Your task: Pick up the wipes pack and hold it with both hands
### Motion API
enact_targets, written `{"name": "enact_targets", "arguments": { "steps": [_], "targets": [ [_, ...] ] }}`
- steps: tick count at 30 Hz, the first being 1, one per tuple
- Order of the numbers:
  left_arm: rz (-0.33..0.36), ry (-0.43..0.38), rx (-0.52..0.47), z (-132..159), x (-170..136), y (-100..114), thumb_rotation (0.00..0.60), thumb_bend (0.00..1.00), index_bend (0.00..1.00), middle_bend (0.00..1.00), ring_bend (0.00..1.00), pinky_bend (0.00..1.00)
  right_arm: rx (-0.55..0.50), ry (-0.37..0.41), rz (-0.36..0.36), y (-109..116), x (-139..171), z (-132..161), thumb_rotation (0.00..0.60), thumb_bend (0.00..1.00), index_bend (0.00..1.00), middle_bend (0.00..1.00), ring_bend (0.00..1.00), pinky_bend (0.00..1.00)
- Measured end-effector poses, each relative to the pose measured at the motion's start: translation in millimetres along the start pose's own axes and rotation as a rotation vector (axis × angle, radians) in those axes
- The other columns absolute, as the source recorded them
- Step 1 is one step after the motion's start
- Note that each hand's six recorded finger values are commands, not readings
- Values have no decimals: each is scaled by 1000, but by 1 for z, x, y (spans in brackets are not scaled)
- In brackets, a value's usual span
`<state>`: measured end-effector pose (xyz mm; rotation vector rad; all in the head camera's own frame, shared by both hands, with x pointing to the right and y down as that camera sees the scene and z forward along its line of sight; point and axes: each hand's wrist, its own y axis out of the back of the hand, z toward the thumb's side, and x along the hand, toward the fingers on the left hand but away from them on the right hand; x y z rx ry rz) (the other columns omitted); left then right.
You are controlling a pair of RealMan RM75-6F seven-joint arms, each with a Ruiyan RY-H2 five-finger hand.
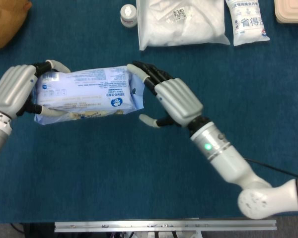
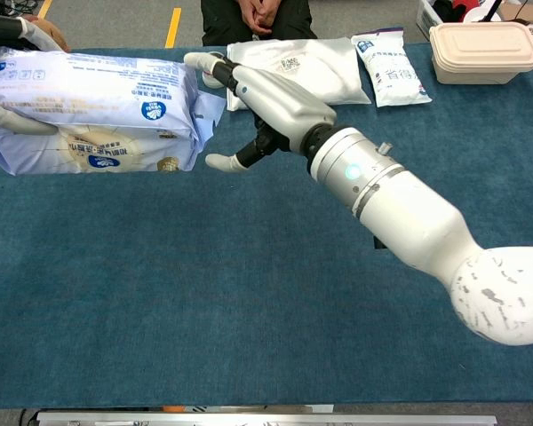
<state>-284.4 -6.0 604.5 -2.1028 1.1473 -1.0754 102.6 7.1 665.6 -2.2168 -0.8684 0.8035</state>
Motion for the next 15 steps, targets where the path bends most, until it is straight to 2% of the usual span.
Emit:
{"name": "enact_targets", "arguments": {
  "steps": [9,15],
  "targets": [
    [10,2,5,-3,-5,5,600,96,624,594,592,728,71,11,-28,35,28,-8,600,212,0,0,0,158],
    [18,5,10,-4,-7,7,600,96,624,594,592,728,105,-13,-29,43,44,-17,600,212,0,0,0,159]
  ]
}}
